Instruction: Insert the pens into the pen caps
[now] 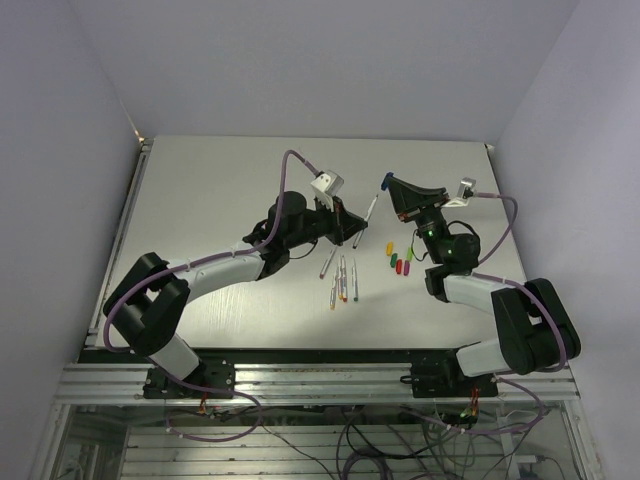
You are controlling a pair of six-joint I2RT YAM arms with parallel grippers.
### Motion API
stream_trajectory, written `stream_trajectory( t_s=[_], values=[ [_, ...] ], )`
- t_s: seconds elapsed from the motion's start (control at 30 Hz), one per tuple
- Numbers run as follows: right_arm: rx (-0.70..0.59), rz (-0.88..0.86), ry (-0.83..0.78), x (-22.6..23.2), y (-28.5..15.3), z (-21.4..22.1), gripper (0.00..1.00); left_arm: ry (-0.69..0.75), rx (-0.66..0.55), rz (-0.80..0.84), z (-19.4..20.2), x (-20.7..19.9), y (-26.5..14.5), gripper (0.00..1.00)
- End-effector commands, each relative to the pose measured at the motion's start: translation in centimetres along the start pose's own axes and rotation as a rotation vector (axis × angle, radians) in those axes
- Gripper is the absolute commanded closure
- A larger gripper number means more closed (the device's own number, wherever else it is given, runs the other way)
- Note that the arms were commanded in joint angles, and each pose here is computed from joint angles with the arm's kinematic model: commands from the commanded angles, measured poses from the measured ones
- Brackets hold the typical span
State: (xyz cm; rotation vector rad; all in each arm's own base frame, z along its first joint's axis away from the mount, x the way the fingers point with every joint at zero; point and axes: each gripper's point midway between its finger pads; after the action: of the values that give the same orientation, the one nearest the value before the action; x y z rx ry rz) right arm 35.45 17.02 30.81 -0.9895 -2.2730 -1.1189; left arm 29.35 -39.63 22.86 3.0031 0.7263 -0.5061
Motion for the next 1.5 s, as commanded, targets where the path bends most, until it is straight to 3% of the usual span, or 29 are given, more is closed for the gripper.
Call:
stream_trajectory(
  t_s=[0.0,0.77,1.47],
  values=[
    [0.000,-0.049,0.000,1.0,-0.1,0.1,1.00,0.017,-0.057,0.050,-1.6,-1.3,0.1,0.93],
    [0.059,-0.051,0.053,0.4,-0.2,1.7,1.00,0.029,-0.079,0.026,-2.1,-0.9,0.1,0.93],
    [0.265,-0.206,0.218,2.6,-2.1,5.8,0.98,0.081,-0.338,0.057,-9.0,-2.5,-0.8,0.93]
  ],
)
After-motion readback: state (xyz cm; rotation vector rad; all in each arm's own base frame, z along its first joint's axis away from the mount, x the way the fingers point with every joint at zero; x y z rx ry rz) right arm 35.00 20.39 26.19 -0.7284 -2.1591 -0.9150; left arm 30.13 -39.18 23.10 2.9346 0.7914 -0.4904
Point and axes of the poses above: each gripper's point midway between its finger pads, its own y axis out along the fingers, its own x axis along the line the jaws close on, z = x × y, and after that the axes turned 7 degrees about y, right-handed
